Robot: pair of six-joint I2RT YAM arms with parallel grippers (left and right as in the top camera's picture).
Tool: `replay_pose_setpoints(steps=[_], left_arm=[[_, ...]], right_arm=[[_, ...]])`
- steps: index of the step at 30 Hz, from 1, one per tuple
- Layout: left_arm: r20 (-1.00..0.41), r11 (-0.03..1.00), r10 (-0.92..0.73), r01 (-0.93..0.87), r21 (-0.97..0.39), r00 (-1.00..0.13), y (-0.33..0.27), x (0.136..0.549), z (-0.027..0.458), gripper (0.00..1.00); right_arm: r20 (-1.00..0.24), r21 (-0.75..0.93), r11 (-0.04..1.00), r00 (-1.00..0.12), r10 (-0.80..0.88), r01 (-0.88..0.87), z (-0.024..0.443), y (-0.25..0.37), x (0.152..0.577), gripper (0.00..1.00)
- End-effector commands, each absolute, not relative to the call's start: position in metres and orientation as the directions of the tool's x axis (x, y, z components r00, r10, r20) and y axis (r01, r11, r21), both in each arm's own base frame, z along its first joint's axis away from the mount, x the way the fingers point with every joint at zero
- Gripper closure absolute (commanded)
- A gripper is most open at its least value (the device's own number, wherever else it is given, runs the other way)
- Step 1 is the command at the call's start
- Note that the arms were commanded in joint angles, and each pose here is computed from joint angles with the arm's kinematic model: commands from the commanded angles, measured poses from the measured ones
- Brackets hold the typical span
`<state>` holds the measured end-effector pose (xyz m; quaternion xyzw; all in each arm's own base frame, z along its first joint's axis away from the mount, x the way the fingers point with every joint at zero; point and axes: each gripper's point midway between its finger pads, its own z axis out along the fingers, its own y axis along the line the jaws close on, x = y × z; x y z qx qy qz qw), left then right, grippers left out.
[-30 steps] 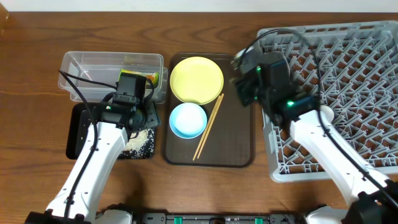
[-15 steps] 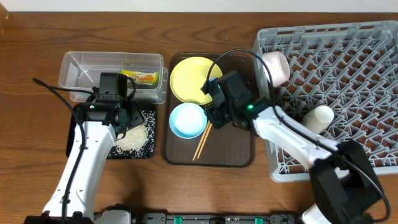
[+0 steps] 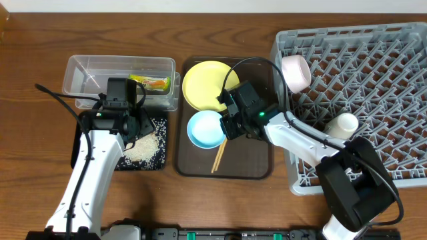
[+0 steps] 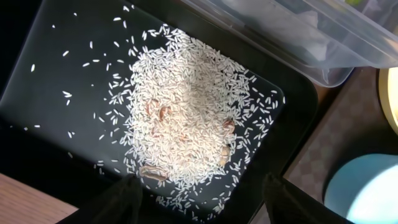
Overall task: Sort waste into correct bins and load items into the dishwasher rack
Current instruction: 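Lift the blue bowl and carry it right into the rack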
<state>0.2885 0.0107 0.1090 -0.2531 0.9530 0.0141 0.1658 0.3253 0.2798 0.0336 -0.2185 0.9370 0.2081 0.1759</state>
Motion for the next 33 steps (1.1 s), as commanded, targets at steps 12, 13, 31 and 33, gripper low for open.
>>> replay_pose_setpoints(steps=[12,13,31,33], left_arm=[[-0.326,0.865,-0.484,-0.501,-0.039,-0.812,0.015,0.285,0.108,0.34],[-0.326,0.865,-0.484,-0.501,-0.039,-0.812,0.015,0.285,0.108,0.34],[-0.33,0.865,-0.485,-0.5,-0.041,-0.81,0.015,0.286,0.108,0.34],[-0.333,0.865,-0.485,-0.5,-0.043,-0.809,0.015,0.287,0.108,0.34]], right_arm=[[-0.409,0.31,0.823,-0.848,-0.337,-0.476,0.032,0.281,0.32,0.99],[-0.418,0.299,0.828,-0.845,-0.333,-0.474,0.034,0.28,0.323,0.99],[-0.809,-0.28,0.947,-0.492,-0.321,-0.157,0.228,0.108,0.425,0.99],[-0.818,-0.351,0.934,-0.463,-0.342,-0.069,0.244,0.078,0.435,0.99]])
